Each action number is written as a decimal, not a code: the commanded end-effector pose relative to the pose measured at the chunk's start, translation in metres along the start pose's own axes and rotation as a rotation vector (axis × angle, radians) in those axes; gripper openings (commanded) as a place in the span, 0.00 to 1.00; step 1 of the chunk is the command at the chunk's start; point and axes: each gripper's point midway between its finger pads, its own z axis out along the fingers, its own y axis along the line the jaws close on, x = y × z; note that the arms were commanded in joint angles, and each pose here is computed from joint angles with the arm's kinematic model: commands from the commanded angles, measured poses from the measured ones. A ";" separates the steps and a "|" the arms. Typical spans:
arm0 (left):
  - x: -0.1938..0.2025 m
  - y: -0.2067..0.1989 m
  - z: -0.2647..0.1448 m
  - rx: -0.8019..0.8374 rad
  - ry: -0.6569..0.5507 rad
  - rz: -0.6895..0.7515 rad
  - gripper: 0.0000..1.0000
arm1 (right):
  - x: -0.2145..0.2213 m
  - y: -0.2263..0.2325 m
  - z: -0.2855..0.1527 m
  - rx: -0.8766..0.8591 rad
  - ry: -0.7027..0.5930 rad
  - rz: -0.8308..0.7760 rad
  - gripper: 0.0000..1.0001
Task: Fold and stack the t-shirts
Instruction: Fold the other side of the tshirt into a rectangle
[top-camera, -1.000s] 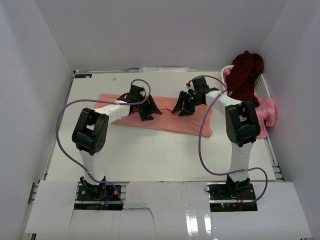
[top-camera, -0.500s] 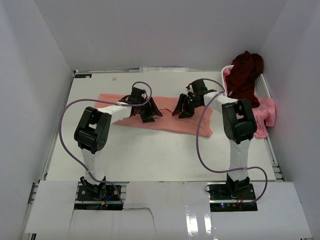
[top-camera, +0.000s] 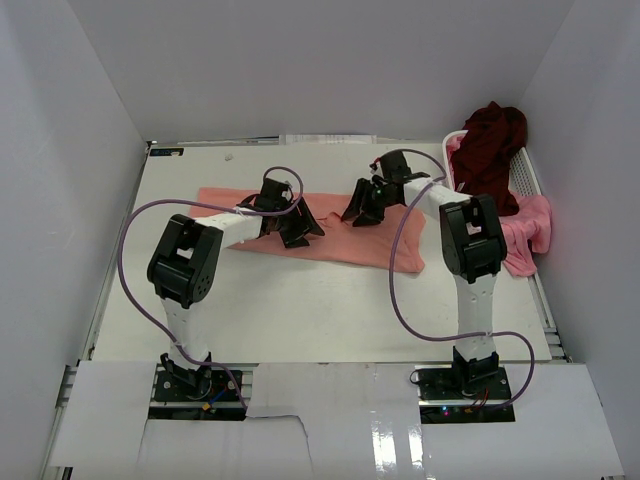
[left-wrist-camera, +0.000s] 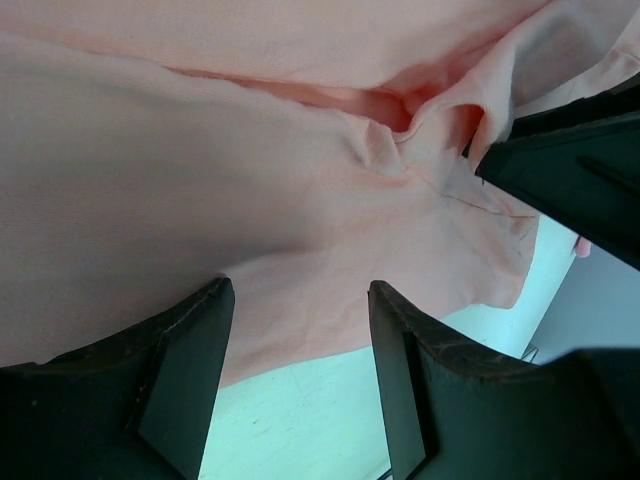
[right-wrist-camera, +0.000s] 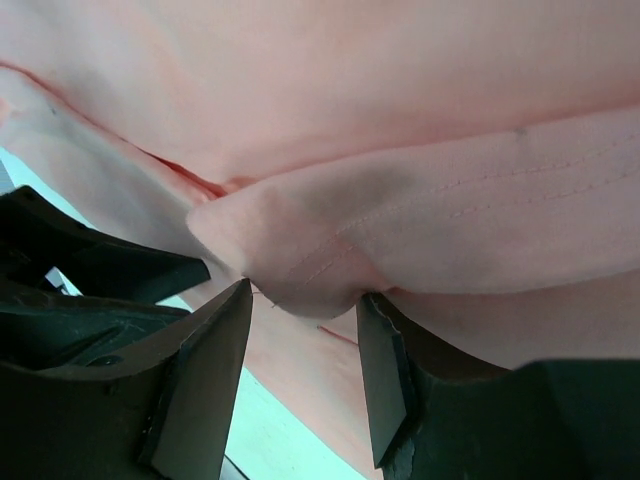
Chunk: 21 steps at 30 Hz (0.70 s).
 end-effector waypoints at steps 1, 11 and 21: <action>0.005 0.000 -0.010 -0.005 0.001 0.018 0.68 | -0.021 0.022 0.000 -0.059 -0.046 -0.019 0.52; 0.008 0.003 -0.012 -0.013 0.005 0.024 0.67 | -0.064 0.048 0.016 -0.147 -0.092 -0.025 0.52; 0.009 -0.002 -0.023 -0.005 0.004 0.040 0.67 | -0.115 0.080 0.013 -0.270 -0.205 -0.172 0.55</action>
